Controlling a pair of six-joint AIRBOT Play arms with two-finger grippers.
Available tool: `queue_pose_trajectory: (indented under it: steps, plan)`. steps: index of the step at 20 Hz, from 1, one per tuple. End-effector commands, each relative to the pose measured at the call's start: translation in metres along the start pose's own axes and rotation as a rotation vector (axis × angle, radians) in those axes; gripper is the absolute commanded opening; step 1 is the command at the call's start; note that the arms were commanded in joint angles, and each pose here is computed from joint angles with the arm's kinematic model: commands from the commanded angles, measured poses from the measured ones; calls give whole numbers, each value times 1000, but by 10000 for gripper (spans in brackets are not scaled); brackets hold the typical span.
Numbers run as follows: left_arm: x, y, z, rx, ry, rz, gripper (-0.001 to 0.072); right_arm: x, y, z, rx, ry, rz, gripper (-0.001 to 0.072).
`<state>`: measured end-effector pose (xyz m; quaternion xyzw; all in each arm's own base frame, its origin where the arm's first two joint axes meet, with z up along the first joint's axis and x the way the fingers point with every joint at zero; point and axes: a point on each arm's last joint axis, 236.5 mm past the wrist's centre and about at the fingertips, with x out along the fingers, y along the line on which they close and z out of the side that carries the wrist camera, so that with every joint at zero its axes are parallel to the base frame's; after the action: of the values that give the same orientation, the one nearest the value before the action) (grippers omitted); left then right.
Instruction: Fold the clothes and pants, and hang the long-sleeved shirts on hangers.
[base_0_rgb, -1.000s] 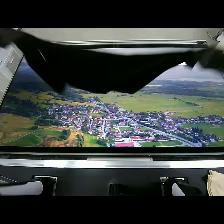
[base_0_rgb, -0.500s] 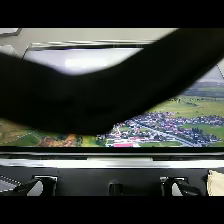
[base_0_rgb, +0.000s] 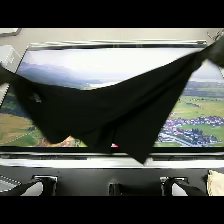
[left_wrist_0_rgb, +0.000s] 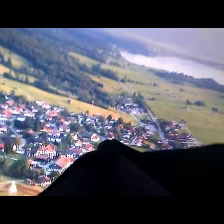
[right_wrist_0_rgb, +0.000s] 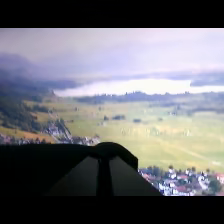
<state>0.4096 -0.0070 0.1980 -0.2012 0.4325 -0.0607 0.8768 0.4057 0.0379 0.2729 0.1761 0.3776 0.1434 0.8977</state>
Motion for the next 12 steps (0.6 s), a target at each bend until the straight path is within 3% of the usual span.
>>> queue_pose_trajectory:
  steps: [1,4,8,9,10,11,12]
  plan:
    - [142,70,-50,-135,148,63,18,133,-76,-74,106,299,-75,36]
    - [219,110,-94,-195,295,97,18,226,-114,-124,179,383,-104,35]
    - [263,124,-111,-184,372,73,23,276,-127,-155,225,434,-103,35]
    - [265,125,-106,-179,366,72,88,277,-127,-157,227,438,-103,35]
    - [263,125,-98,-169,349,72,240,275,-126,-157,227,443,-101,35]
    - [255,124,-86,-165,337,65,491,272,-124,-158,224,454,-97,35]
    - [242,120,-74,-157,336,53,694,267,-120,-159,222,468,-91,35]
